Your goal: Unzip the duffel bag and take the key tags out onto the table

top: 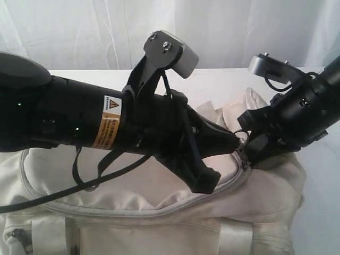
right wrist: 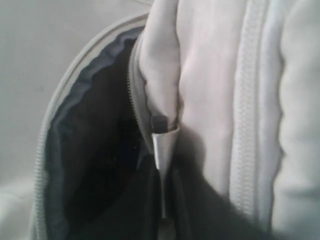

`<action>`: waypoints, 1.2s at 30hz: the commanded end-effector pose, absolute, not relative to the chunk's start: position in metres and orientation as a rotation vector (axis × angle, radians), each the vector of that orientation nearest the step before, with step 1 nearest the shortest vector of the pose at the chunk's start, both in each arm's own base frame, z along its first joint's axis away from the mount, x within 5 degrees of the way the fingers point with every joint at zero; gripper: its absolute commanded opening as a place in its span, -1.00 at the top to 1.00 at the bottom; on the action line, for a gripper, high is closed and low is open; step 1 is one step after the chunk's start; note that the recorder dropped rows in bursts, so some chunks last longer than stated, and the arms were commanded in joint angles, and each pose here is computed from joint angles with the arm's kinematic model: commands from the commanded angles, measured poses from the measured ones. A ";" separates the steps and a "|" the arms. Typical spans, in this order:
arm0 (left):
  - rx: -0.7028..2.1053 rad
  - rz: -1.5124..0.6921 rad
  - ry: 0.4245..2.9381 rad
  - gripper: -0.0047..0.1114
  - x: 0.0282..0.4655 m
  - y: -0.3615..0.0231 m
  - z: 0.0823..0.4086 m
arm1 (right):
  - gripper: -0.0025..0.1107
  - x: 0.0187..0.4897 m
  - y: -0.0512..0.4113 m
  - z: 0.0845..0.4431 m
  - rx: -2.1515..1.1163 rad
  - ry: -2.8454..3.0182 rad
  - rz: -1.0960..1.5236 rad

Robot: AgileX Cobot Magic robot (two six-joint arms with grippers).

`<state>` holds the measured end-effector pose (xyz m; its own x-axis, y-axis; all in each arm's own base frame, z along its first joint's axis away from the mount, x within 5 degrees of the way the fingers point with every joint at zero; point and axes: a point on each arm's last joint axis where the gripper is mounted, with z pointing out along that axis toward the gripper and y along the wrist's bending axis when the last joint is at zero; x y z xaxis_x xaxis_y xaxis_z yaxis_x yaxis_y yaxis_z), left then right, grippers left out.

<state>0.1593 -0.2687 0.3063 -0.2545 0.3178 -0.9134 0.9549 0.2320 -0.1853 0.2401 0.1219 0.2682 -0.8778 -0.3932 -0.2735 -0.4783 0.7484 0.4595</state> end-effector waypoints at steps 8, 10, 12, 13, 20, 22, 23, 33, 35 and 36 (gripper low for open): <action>1.264 -1.131 1.676 0.92 0.147 -0.269 0.313 | 0.96 0.267 0.124 0.287 -0.600 2.565 0.676; 1.264 -1.131 1.676 0.92 0.147 -0.269 0.313 | 0.96 0.271 0.123 0.293 -0.590 2.534 0.662; 1.263 -1.127 1.686 0.92 0.147 -0.268 0.310 | 0.96 0.275 0.123 0.298 -0.590 2.507 0.638; 1.264 -1.124 1.696 0.92 0.147 -0.267 0.307 | 0.96 0.276 0.122 0.301 -0.596 2.498 0.619; 1.258 -1.035 1.870 0.92 0.142 -0.251 0.260 | 0.96 0.287 0.103 0.311 -0.527 2.482 0.577; 1.266 -1.020 1.913 0.92 0.138 -0.246 0.247 | 0.96 0.288 0.097 0.310 -0.507 2.494 0.571; 1.264 -0.993 1.952 0.92 0.136 -0.241 0.237 | 0.96 0.289 0.091 0.310 -0.491 2.504 0.562; 1.248 -0.950 1.862 0.92 0.129 -0.227 0.254 | 0.96 0.278 0.084 0.313 -0.783 2.486 0.496; 1.239 -0.936 1.863 0.92 0.130 -0.226 0.254 | 0.92 0.273 0.086 0.324 -0.820 2.416 0.502; 1.238 -0.937 1.861 0.92 0.130 -0.226 0.255 | 0.83 0.271 0.088 0.331 -0.812 2.380 0.535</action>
